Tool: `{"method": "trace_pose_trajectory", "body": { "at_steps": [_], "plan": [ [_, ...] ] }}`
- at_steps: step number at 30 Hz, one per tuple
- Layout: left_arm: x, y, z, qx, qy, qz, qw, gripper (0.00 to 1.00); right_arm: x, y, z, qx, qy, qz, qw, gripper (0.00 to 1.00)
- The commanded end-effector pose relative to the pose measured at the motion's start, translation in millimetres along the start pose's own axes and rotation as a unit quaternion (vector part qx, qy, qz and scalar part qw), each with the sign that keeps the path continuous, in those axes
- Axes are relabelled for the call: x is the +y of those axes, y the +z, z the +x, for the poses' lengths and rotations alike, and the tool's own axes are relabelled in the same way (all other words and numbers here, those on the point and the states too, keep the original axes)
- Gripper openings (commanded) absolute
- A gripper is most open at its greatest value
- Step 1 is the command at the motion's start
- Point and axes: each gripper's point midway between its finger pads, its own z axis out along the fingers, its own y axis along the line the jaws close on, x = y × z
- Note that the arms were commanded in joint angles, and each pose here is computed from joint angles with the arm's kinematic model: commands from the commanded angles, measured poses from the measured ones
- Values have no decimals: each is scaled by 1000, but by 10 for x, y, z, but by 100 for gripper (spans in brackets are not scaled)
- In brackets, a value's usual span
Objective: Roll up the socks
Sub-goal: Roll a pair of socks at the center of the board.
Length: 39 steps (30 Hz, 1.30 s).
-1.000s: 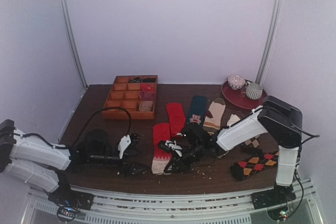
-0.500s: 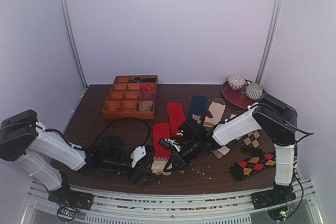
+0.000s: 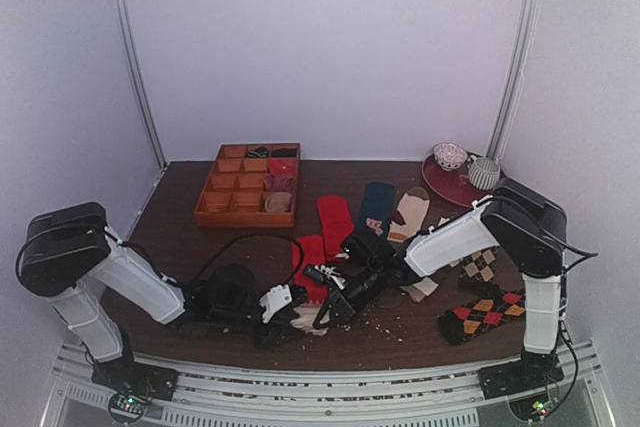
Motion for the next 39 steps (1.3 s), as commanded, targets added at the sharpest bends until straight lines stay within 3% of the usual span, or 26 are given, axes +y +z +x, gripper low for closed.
{"method": "trace_pose_trajectory", "body": {
  "at_steps": [1,5,6,14,21,26,33,39],
  "plan": [
    [53,98,-39,0,0,-11,1000,35,-191,20,280,39,42,30,998,4],
    [8,146,46,18,-13,5,1000,1,-135,-13,235,33,27,26,999,9],
    [-1,155,70,23,-19,8,1000,0,-119,-25,217,30,21,25,999,11],
    [-127,98,345,69,-87,33,993,0,76,-377,-87,-53,-123,74,988,31],
    [-174,13,508,99,-121,34,987,0,226,-718,-204,-162,-328,156,918,44],
    [-184,18,570,109,-127,35,985,0,312,-512,-1,-132,-432,183,873,47],
    [-194,48,597,116,-128,40,984,0,280,-339,122,-105,-469,200,853,55],
    [-201,50,598,119,-126,42,984,0,162,-190,179,-78,-481,217,846,54]
  ]
}}
